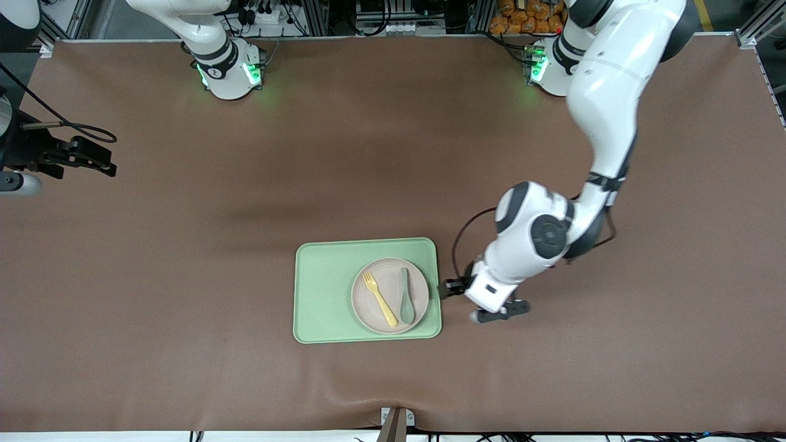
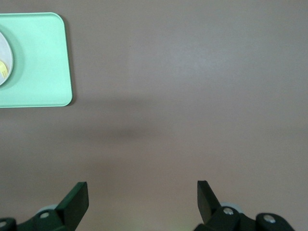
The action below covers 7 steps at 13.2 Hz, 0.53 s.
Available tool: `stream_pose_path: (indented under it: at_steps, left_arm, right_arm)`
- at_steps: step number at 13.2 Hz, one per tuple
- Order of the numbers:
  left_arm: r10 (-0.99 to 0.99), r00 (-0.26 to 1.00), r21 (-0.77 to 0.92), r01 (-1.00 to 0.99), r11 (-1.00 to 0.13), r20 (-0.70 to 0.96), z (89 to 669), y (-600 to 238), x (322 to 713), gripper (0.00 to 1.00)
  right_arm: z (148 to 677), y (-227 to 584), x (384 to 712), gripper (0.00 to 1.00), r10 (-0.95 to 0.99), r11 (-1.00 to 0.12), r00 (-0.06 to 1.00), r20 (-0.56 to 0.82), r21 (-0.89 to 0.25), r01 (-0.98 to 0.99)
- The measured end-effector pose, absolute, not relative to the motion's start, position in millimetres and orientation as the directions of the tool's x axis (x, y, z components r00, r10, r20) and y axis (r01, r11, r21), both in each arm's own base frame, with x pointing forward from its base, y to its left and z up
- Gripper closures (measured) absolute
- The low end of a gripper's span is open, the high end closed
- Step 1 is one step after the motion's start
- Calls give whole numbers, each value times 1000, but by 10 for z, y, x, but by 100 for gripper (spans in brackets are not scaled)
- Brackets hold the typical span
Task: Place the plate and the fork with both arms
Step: 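Open the left gripper and lift it away from the plate, then move the right gripper over the yellow fork on the plate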
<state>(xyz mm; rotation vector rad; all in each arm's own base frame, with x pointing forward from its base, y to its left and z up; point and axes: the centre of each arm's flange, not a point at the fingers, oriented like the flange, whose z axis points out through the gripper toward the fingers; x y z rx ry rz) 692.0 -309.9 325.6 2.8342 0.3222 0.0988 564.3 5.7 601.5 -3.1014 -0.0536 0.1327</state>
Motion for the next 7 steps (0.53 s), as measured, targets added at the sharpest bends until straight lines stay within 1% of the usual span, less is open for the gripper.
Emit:
stream_pose_path:
  at_steps: [1,3,4,7]
  left_arm:
    - [224,974,264,207,-942,35,3623,-2808,6961,2]
    - [172,985,208,167,-964,7,4298,-2213,6905,0]
    - [135,991,182,136,-974,-15,4586,-1996,6810,0]
    - [51,998,108,55,-993,-34,5246,-1604,6483,0]
  right_arm:
    - [5948,154,5676,0,48,-996,994,-93,-76,41]
    - [5765,328,5783,0,64,-986,992,-111,-163,45]
    - [5679,392,5847,0,71,-982,991,-117,-181,49]
    - [5554,695,6043,0,109,-978,988,-111,-188,87]
